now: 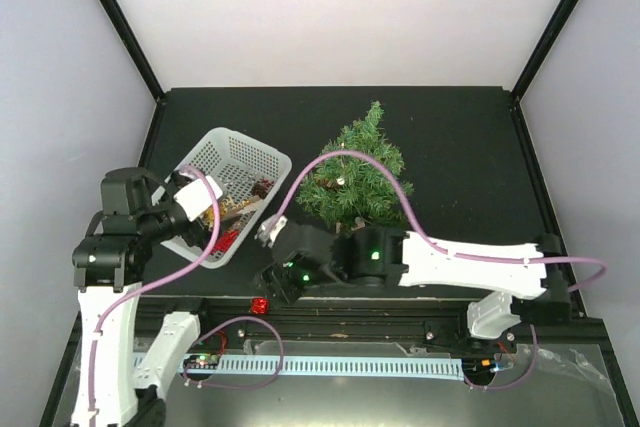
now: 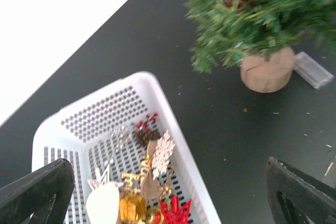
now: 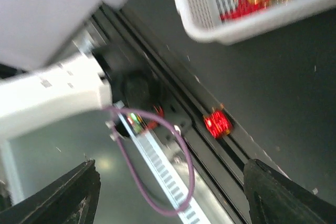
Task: Decorate the small christmas tree
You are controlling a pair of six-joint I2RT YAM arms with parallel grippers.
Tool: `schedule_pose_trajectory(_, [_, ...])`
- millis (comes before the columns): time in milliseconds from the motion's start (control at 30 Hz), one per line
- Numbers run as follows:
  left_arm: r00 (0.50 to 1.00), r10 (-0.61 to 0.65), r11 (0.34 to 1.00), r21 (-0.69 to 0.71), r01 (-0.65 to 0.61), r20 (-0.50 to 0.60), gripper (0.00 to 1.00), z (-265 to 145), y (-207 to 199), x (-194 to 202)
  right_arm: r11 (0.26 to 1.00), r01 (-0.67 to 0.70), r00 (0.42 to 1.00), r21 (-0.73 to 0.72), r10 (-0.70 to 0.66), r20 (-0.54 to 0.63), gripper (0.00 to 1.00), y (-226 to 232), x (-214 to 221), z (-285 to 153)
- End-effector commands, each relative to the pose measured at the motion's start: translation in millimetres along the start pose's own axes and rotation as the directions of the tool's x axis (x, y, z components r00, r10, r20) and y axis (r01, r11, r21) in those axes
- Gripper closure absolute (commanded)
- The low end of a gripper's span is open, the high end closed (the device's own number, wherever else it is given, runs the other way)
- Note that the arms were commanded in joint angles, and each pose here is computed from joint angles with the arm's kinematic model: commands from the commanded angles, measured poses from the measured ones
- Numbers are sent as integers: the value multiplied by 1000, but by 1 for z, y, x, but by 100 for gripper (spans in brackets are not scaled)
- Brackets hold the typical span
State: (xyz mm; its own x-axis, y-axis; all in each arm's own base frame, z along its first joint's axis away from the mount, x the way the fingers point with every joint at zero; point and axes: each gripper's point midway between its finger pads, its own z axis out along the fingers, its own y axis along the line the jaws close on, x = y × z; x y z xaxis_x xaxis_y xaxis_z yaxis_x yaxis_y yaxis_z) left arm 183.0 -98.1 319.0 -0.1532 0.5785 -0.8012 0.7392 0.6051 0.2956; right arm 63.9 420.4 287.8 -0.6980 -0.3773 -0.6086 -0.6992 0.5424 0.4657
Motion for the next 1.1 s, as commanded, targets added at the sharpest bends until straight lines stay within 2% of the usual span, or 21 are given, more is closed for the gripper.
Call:
schedule_pose_trajectory(0, [987,-159,987,-29,160,33,1,1,17,13,980,148,975,136,-122,-187,27,-27,44,14])
schedule_pose_trajectory(100, [952,-299,951,-64,303,56,1,0,35,30,974,171,963,151,-133,-234,28,-36,60,22])
schedule_pose_trajectory(200, [895,-434,890,-105,444,103,1,-7,55,47,968,193,952,162,-145,-269,26,-47,74,32])
schedule_pose_trajectory(300, [802,-570,798,-109,592,180,1,-18,74,61,960,215,941,180,-154,-302,26,-58,88,50])
schedule_pose_trajectory(400, [717,-662,708,-132,694,219,2,-32,94,78,955,238,922,177,-166,-349,26,-64,103,73])
schedule_pose_trajectory(433, [682,-682,668,-155,728,263,2,-45,103,83,954,242,918,176,-167,-359,27,-65,106,80])
schedule_pose_trajectory(467, [689,-662,679,-152,718,296,2,-53,105,80,953,248,912,172,-170,-374,27,-66,111,88])
schedule_pose_trajectory(633, [653,-688,640,-160,752,317,2,-67,110,83,964,248,900,97,-192,-390,28,-53,118,118])
schedule_pose_trajectory(900, [697,-638,650,-256,716,329,1,-71,103,78,962,259,879,88,-198,-434,27,-52,128,159])
schedule_pose_trajectory(1067, [674,-648,614,-282,738,354,1,-74,109,82,955,265,891,132,-190,-413,27,-59,124,170])
